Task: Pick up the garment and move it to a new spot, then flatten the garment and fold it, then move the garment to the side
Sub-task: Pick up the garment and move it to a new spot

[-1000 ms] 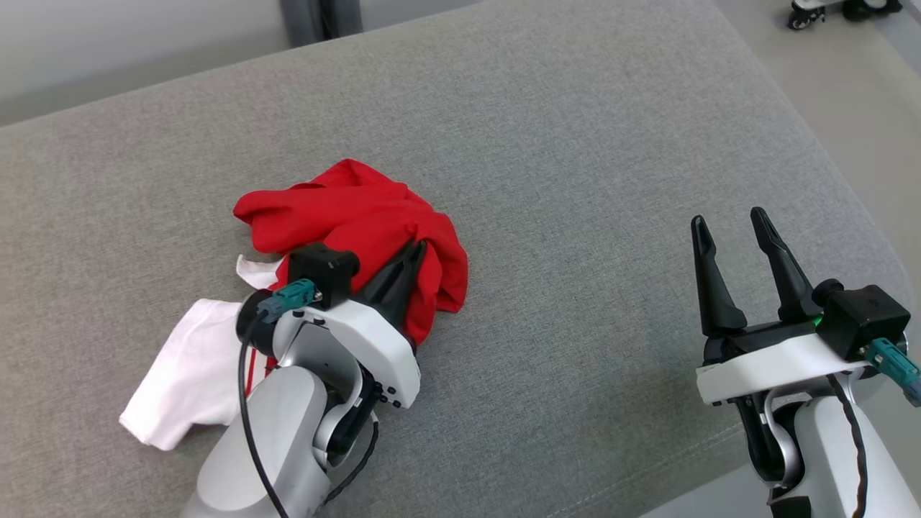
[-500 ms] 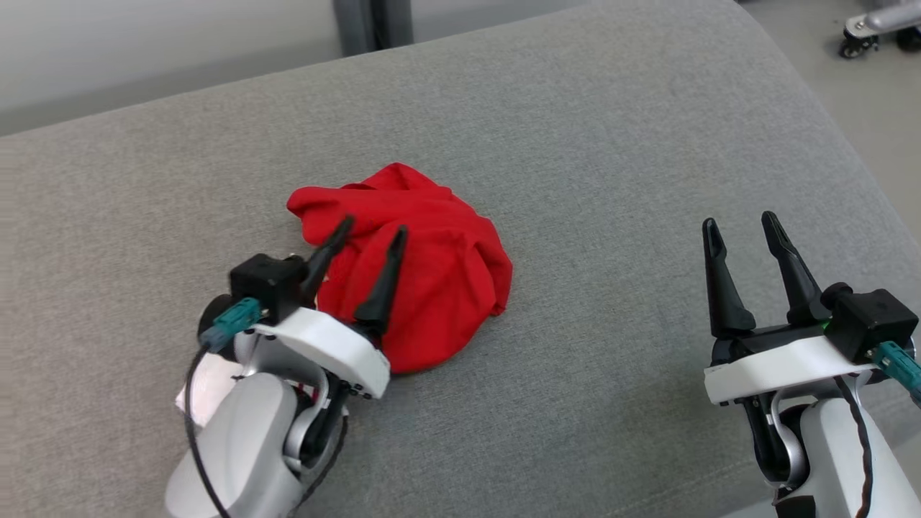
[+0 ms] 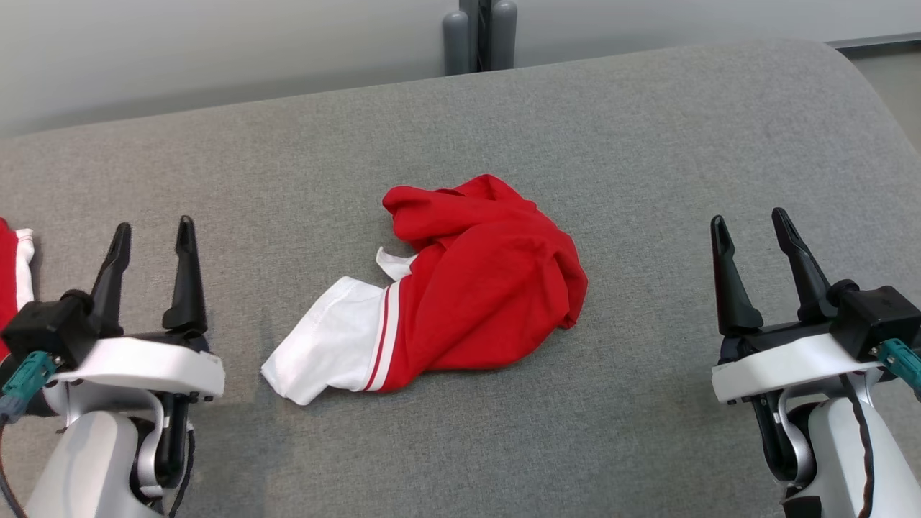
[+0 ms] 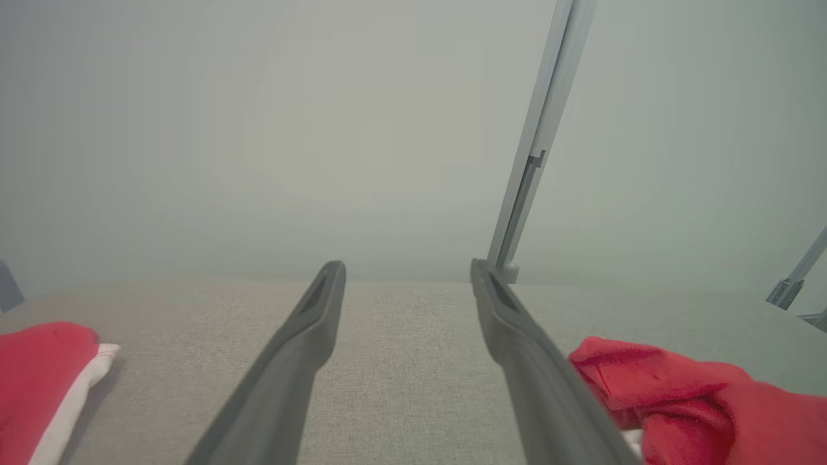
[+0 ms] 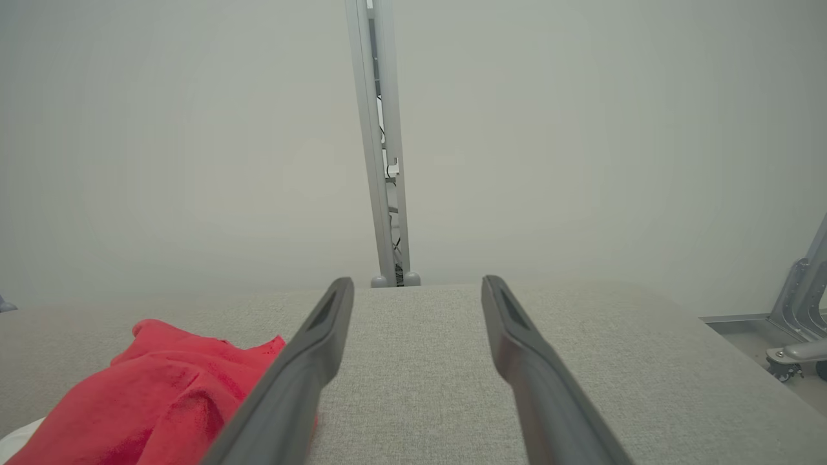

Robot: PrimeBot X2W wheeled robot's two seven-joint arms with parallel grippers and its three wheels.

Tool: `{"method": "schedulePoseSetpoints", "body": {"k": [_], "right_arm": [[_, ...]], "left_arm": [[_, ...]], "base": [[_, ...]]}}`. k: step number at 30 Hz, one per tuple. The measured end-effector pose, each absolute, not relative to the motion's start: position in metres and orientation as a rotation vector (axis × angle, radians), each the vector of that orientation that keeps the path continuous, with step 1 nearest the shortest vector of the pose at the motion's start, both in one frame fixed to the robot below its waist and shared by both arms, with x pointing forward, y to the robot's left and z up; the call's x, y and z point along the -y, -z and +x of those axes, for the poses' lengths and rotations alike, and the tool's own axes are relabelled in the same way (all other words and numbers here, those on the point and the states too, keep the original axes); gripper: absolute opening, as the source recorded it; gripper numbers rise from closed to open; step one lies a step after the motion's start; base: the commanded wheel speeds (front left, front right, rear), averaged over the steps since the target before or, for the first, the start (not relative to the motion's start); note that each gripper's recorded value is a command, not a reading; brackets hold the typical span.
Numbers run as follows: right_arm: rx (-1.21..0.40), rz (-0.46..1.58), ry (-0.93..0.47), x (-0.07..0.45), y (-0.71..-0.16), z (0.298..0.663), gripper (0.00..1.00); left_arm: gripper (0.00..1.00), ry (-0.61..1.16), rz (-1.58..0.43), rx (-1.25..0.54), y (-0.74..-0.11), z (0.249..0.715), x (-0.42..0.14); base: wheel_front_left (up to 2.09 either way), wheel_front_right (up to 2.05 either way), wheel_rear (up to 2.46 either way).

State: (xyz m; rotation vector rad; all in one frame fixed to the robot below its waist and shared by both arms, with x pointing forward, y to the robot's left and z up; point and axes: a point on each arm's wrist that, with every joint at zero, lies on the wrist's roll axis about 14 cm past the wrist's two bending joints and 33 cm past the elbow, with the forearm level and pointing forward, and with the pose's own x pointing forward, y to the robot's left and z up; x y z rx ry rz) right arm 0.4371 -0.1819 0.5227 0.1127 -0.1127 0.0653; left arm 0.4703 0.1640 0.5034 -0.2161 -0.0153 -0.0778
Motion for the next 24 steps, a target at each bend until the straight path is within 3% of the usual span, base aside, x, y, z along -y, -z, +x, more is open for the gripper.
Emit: {"method": "schedulePoseSetpoints", "body": {"k": [5, 24], "right_arm": [[0.111, 0.105, -0.092, 0.173, -0.526, 0.433, 1.00], [0.082, 0.104, -0.093, 0.173, -0.527, 0.389, 1.00]], "left_arm": [[1.00, 0.006, -0.190, 0.036, -0.510, 0.451, -0.193], [1.00, 0.025, -0.130, -0.015, -0.516, 0.390, -0.183]], "base": [[0.00, 0.00, 0.00], [0.00, 0.00, 0.00]]}}
